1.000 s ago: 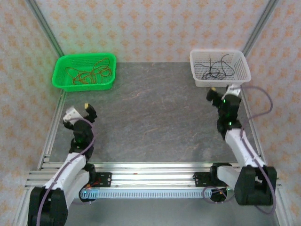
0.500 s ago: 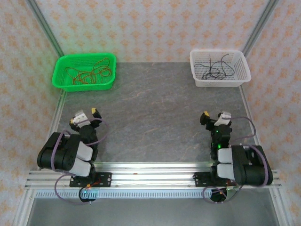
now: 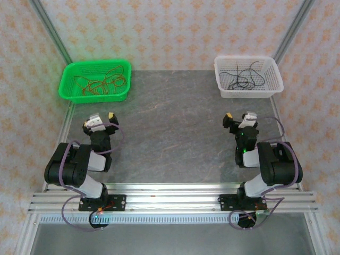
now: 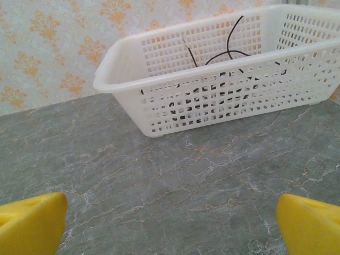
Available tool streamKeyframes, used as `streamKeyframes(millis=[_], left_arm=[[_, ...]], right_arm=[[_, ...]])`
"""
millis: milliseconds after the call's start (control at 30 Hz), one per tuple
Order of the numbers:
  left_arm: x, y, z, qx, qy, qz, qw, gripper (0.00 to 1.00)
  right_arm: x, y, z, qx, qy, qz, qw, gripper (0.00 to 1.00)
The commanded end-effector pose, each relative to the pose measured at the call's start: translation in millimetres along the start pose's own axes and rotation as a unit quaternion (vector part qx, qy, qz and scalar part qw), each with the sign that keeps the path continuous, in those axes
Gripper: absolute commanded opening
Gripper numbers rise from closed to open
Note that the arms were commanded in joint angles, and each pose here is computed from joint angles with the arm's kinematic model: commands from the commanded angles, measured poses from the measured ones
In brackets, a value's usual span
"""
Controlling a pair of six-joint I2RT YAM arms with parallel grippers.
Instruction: Untangle the cables
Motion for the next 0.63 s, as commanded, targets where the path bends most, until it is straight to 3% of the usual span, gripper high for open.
streamKeyframes(millis=[0, 133, 467, 600], left_arm=[[-2, 4, -4, -0.022, 0.014, 0.019, 0.999, 0.99], [-6, 7, -11, -0.056, 0.033, 0.042, 0.997, 0.99], [-6, 8, -10, -0.060, 0.030, 0.045, 0.997, 0.99], [-5, 7, -11, -0.062, 0.031, 0.042, 0.997, 0.99]], right_arm=[[1, -1, -1, -0.013, -0.008, -0.001, 1.000, 1.00], [1, -2, -1, -0.013, -0.008, -0.002, 1.000, 1.00], [4, -2, -1, -0.014, -0.007, -0.008, 1.000, 1.00], [48, -35, 6, -0.018, -0.023, -0.057, 0.998, 1.00]])
Point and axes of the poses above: each hand's point on the last joint's axis, 136 mm out from that joint toward the fingers, its own y axis out along the fingers, its own z axis along the line the jaws close on, x = y × z, the point moved 10 cm from there along -y, back along the fingers, and after that the axes turned 15 degrees about -y, right-handed, at the moved point
